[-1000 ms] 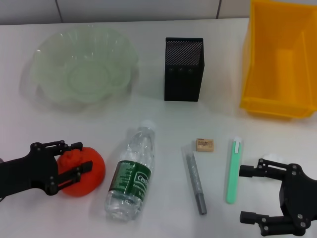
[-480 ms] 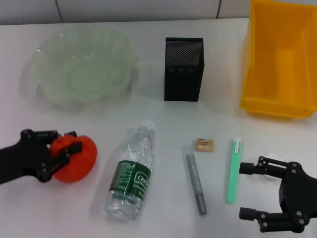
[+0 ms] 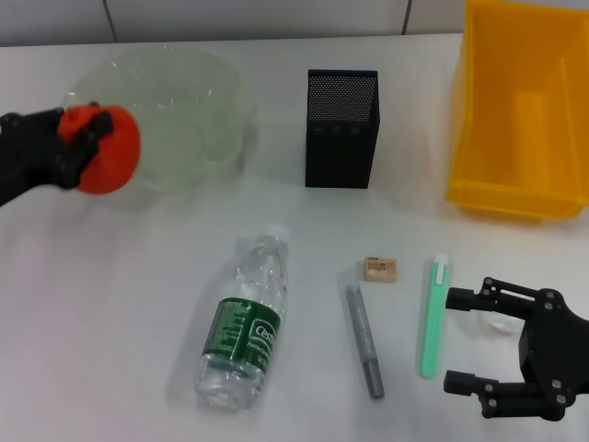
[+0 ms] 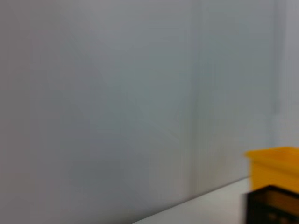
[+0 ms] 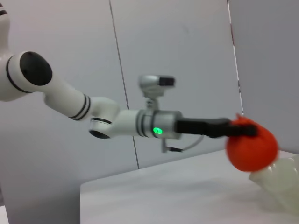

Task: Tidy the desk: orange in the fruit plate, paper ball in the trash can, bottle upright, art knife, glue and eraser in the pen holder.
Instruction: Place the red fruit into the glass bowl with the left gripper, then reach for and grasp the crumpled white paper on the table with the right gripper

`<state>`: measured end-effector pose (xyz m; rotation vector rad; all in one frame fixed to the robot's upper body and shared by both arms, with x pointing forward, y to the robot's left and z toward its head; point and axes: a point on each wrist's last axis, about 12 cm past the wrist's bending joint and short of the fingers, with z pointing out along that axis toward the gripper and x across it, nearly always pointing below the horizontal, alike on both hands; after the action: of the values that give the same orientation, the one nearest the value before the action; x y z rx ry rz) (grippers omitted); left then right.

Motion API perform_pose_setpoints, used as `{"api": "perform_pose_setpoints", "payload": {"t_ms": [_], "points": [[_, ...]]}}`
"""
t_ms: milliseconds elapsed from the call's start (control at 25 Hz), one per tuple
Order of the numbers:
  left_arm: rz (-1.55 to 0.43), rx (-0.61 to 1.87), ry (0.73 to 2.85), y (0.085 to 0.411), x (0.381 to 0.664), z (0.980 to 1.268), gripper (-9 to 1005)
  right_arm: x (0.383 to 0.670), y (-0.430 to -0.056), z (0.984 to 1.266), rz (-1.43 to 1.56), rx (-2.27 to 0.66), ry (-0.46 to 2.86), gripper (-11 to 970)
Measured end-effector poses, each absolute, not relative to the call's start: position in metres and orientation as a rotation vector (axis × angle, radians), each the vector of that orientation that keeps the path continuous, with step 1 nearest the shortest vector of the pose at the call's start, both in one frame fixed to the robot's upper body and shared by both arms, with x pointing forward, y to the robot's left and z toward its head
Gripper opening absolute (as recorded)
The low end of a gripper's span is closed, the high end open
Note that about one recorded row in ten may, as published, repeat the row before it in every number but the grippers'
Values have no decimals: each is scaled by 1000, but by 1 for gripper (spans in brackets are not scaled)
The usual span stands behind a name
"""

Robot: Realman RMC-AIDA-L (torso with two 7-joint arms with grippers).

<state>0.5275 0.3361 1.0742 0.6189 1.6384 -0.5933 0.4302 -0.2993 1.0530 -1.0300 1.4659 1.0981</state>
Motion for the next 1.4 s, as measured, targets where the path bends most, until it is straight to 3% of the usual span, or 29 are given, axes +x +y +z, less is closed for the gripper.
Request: {"api": "perform_pose_setpoints", "payload": {"t_ms": [40,160,360,680,920,1040,1120,1160,1400], "points": [[-557,570,1685,329,545,1070,139,431,-298,1053,1100,-1023,1464,838],[-510,498,1727,318,565,1064,157,431,-297,1053,1104,-1010,1462,838],[-478,467,1734,306,580,1062,187,431,-297,1052,1109,-1004,1462,838],[-493,521,1721,300,583,1067,558,435,-298,1055,1132,-968,1489,838],[-627,656,1629,306,554,1074,740,455,-322,1084,1090,-843,1563,836],[-790,865,1578,296,521,1072,813,482,-326,1121,1078,-897,1776,835],[-818,900,1568,294,513,1071,813,488,-322,1131,1062,-943,1834,835],[-870,960,1547,290,498,1068,813,498,-314,1151,1004,-1034,1962,834],[-884,954,1547,292,487,1062,813,511,-282,1188,762,-1199,2279,833]]}}
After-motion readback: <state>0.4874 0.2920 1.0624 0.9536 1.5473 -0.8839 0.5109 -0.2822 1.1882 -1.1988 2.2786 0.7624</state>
